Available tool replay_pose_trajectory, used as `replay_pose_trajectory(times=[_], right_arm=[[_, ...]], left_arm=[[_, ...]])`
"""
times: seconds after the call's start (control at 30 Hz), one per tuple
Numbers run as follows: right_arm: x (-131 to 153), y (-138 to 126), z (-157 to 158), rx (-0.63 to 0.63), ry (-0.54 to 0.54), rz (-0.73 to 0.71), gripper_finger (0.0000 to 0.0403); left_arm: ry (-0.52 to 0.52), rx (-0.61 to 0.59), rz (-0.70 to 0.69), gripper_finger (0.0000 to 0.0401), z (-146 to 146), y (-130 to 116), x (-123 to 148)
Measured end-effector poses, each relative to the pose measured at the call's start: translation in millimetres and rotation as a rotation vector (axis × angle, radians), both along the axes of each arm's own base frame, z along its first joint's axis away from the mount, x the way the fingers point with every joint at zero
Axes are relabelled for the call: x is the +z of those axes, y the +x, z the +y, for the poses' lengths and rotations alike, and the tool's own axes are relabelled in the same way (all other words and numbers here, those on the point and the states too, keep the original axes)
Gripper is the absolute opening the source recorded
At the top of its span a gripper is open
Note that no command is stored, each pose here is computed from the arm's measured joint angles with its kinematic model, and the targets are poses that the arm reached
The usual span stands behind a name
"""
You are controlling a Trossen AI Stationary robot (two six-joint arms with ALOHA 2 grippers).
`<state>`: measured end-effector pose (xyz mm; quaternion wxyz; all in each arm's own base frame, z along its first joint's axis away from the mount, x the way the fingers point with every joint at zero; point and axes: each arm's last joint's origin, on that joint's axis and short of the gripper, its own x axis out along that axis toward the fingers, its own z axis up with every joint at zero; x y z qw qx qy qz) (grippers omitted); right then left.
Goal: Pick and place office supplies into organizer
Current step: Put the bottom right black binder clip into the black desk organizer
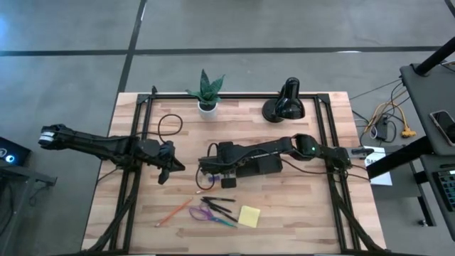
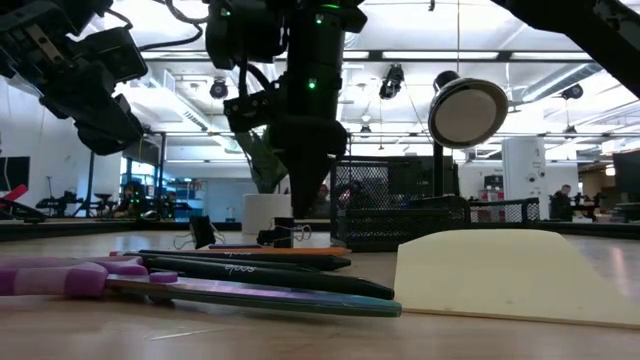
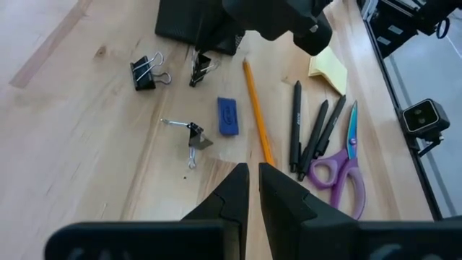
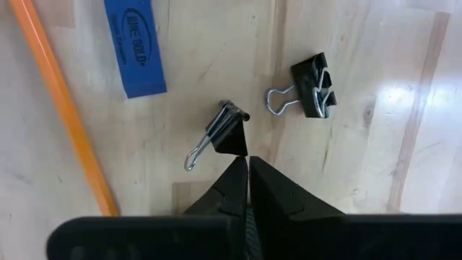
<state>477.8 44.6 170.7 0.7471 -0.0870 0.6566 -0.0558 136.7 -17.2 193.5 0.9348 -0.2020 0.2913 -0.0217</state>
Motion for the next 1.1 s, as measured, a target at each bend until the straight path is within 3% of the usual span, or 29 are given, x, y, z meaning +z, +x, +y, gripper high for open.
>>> replay_pose_trajectory(times=[0.13,0.43,0.6,0.8,1.1], right_arm=[[-0.3,-0.1,-0.4,0.002,-0.016,0.001,0.0032],[-1.0,0.2,-3.6,0.020,-0.057,0.002,0.0142],[-10.1,-0.4,-3.0,0.076,-0.031,0.014,0.0167],[-18.4,-2.9,-3.7,0.099,-0.037,0.040,0.0151],[-18.7,-2.3,-8.3,0.087,-0.033,0.037,0.0050]], left_arm=[[0.000,0.000,-0.002,0.0017,0.0,0.0,0.2],[0.000,0.000,0.000,0.0017,0.0,0.1,-0.1],[0.000,0.000,0.001,0.0017,0.0,0.1,-0.1],[-0.001,0.000,0.002,0.0017,-0.1,0.1,-0.2],[-0.001,0.000,0.002,0.0017,-0.1,0.1,-0.2]])
